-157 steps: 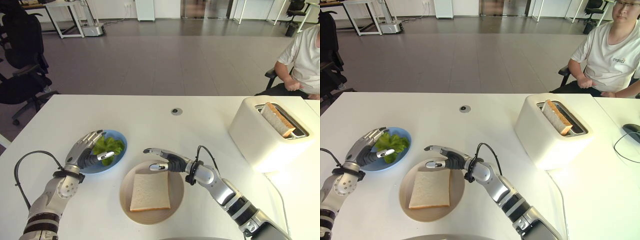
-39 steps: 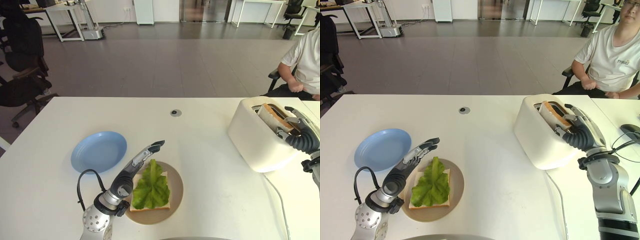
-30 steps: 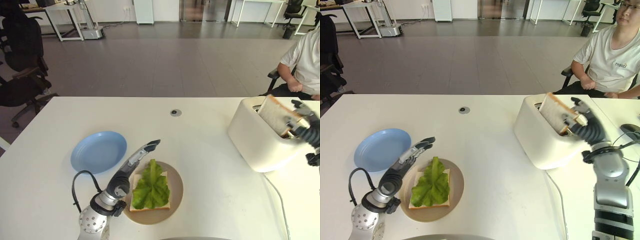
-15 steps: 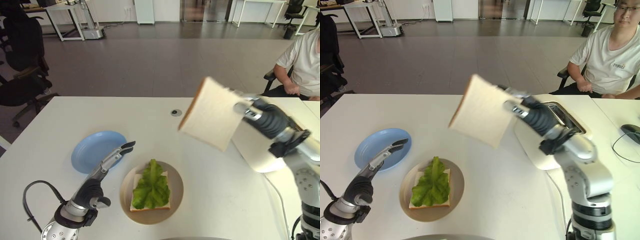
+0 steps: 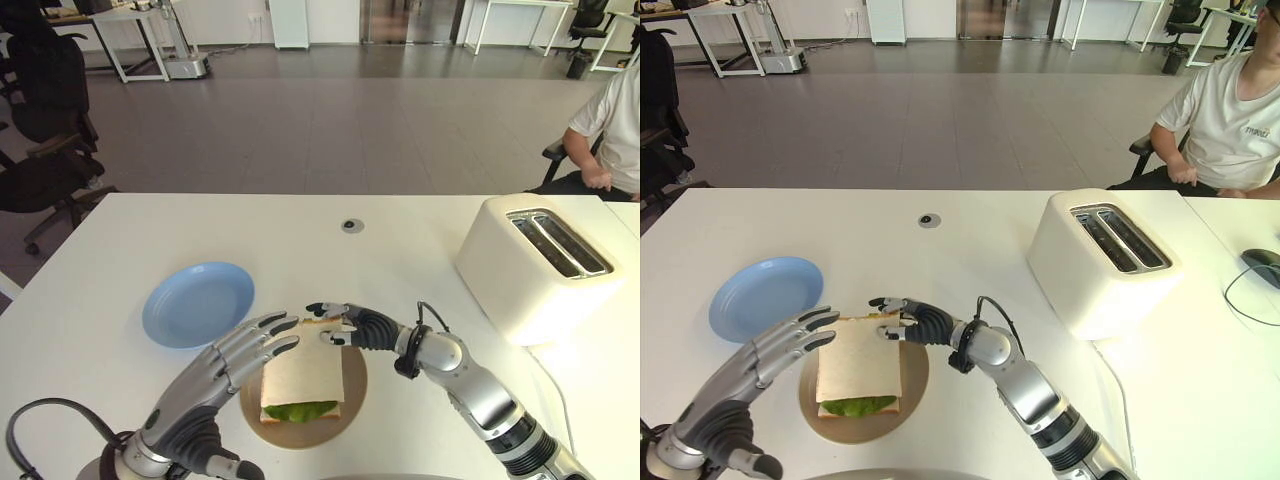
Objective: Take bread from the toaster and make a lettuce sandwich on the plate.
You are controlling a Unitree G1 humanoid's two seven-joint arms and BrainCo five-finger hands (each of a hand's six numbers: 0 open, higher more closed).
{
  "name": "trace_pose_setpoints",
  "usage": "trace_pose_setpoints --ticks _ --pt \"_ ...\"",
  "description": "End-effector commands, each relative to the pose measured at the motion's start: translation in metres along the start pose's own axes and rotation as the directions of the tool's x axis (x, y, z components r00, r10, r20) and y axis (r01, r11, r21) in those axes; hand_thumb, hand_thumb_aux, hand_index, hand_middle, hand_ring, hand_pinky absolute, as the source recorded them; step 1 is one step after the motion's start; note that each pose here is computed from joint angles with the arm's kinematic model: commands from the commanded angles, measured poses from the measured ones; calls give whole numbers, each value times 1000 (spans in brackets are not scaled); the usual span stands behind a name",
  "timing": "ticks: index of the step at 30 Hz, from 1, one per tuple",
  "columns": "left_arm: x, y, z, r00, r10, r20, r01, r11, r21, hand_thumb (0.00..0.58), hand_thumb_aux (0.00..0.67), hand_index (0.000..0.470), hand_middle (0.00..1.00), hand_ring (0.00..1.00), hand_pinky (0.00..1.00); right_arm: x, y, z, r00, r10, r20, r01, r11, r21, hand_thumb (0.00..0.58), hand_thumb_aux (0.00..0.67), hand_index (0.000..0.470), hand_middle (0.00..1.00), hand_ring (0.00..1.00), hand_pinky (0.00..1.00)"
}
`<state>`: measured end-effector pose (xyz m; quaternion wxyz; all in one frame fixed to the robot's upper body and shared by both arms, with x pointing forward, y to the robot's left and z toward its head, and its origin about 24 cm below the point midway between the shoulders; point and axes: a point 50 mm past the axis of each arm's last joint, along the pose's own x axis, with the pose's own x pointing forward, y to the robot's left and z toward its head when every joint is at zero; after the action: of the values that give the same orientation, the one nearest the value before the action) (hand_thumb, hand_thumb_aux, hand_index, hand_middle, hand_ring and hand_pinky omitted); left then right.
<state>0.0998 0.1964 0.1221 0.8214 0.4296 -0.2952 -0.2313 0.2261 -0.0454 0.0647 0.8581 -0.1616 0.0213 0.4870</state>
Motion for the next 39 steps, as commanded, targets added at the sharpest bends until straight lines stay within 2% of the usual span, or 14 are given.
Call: trace_pose_setpoints --ticks 1,9,11,13,14,15,21,26,27,28,29,31,34,39 --pt "4 -28 -2 992 -127 -3 126 990 -55 0 0 0 0 0 0 3 4 -3 1000 -13 -4 13 999 -32 580 670 470 0 0 0" --pt "-40 -67 -41 822 -504 -266 494 863 -107 168 105 74 0 0 0 4 -5 -7 997 -72 -11 70 987 -148 580 670 470 0 0 0" --pt "-47 -69 -47 800 -520 -298 501 853 -143 164 102 72 0 0 0 4 -7 -6 996 -85 -6 83 979 -184 532 478 335 0 0 0" --pt "-48 -68 -48 812 -506 -292 476 863 -173 144 89 63 0 0 0 2 -12 -4 994 -108 8 107 971 -215 285 192 135 0 0 0" --pt "-47 -68 -48 821 -497 -281 462 868 -183 136 84 59 0 0 0 0 -15 -2 992 -125 20 127 966 -227 5 3 2 0 0 0" --pt "-45 -68 -48 830 -490 -266 452 871 -194 87 53 37 0 0 0 -2 -20 3 988 -149 49 156 958 -241 0 0 0 0 0 0" --pt "-30 -65 -45 875 -440 -201 398 892 -215 53 32 22 0 0 0 -36 -60 46 900 -302 314 409 835 -367 0 0 0 0 0 0" --pt "-6 -13 -32 992 -93 -84 80 986 -145 156 97 68 0 0 0 -77 -30 40 983 30 181 99 746 -659 0 0 0 0 0 0" --pt "-4 5 -27 999 7 -45 -14 986 -166 132 81 57 67 67 67 -87 -21 33 991 94 93 -3 720 -694 0 0 0 686 686 686" --pt "-5 23 -22 995 96 -14 -97 980 -174 493 410 288 1000 1000 1000 -96 -13 23 990 143 -7 -106 700 -707 569 578 405 1000 1000 1000" --pt "-10 37 -22 990 143 -13 -143 975 -173 548 512 359 1000 1000 1000 -103 -5 15 979 188 -83 -191 684 -704 580 670 470 1000 1000 1000" --pt "-24 51 -30 990 123 -68 -131 982 -135 580 670 470 1000 1000 1000 -108 12 6 955 262 -137 -284 682 -674 580 670 470 1000 1000 1000" --pt "-60 38 -57 940 -204 -273 176 977 -123 580 670 470 1000 1000 1000 -99 36 -2 937 330 -114 -327 713 -620 580 670 470 1000 1000 1000" --pt "-114 0 -88 593 -665 -455 602 741 -298 580 670 470 1000 1000 1000 -84 63 -27 910 377 -170 -409 755 -513 580 670 470 1000 1000 1000"
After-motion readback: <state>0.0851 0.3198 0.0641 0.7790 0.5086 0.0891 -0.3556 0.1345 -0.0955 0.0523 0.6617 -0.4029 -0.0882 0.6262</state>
